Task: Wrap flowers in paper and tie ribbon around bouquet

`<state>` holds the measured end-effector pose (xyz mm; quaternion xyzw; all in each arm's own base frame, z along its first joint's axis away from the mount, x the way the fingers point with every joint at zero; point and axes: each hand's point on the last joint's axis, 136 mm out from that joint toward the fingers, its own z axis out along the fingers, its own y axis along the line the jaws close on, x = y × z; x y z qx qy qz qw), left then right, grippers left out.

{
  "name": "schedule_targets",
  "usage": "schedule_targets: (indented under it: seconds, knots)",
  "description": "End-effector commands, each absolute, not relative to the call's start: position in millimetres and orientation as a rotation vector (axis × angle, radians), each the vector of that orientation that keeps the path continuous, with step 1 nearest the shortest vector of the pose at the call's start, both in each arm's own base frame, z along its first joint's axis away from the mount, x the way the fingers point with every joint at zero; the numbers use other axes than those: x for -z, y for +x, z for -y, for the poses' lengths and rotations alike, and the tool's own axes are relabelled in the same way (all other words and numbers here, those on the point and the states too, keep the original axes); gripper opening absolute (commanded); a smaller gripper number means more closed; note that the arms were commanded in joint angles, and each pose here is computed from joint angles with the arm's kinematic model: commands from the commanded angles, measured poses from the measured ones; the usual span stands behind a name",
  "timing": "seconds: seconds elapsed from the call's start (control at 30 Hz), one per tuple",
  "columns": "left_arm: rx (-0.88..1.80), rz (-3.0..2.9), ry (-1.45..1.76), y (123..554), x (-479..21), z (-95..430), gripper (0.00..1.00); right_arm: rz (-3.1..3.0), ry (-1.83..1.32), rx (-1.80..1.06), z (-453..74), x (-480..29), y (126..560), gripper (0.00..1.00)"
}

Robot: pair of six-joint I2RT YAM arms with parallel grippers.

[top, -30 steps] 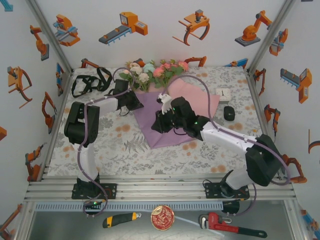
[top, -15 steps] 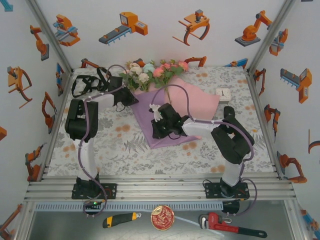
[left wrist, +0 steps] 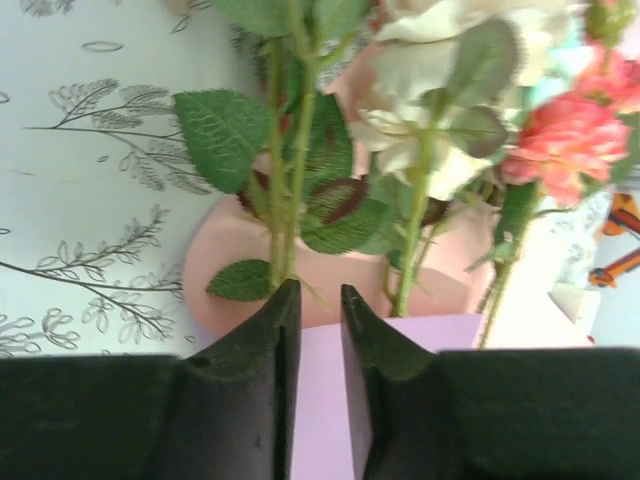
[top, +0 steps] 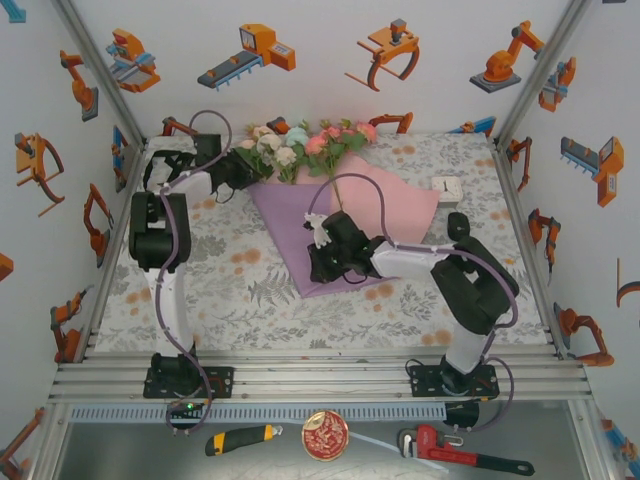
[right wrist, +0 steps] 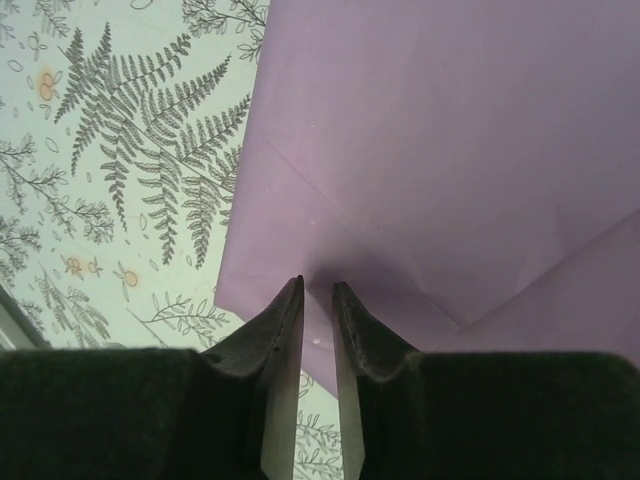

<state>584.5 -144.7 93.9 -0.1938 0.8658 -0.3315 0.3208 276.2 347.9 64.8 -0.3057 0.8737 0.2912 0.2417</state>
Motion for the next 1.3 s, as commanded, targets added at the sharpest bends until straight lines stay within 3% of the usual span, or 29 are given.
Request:
schedule_targets:
  seconds: [0.0,0.17,0.3,0.43,0.47,0.53,0.7,0.87,1.27]
  knots:
    - [0.991,-2.093,-0.401,566.8,-196.1,158.6,0.33,-2.296,-0.82,-0.804,-351.2,-109.2,287.9,0.27]
    - [0.946,-2.186,-0.292,493.8,-192.2,181.8,0.34,-2.248,-0.684,-0.775,-330.3,-142.8,307.3,0.34]
    - [1.023,-2.365,-0.06,423.7,-142.0,240.2,0.35,-2.257,-0.556,-0.71,-298.6,-158.3,327.0,0.43]
    - [1.132,-2.436,0.19,371.6,-125.4,294.6,0.35,-2.291,-0.381,-0.628,-249.4,-169.5,344.0,0.54]
    - [1.148,-2.44,0.244,363.0,-123.9,306.0,0.35,-2.312,-0.288,-0.62,-229.7,-167.7,349.5,0.6]
    - [1.152,-2.453,0.334,353.2,-119.8,323.0,0.35,-2.363,-0.096,-0.599,-191.5,-160.2,356.3,0.85]
    - [1.151,-2.506,0.519,340.2,-99.5,353.6,0.35,-2.449,0.225,-0.504,-102.4,-130.7,368.4,0.86]
    - [1.16,-2.559,0.507,338.0,-74.2,358.5,0.35,-2.477,0.402,-0.461,-46.2,-106.0,387.5,0.84]
    - [1.179,-2.614,0.449,331.6,-41.6,354.4,0.35,-2.389,0.314,-0.54,-19.5,-86.6,470.8,0.82]
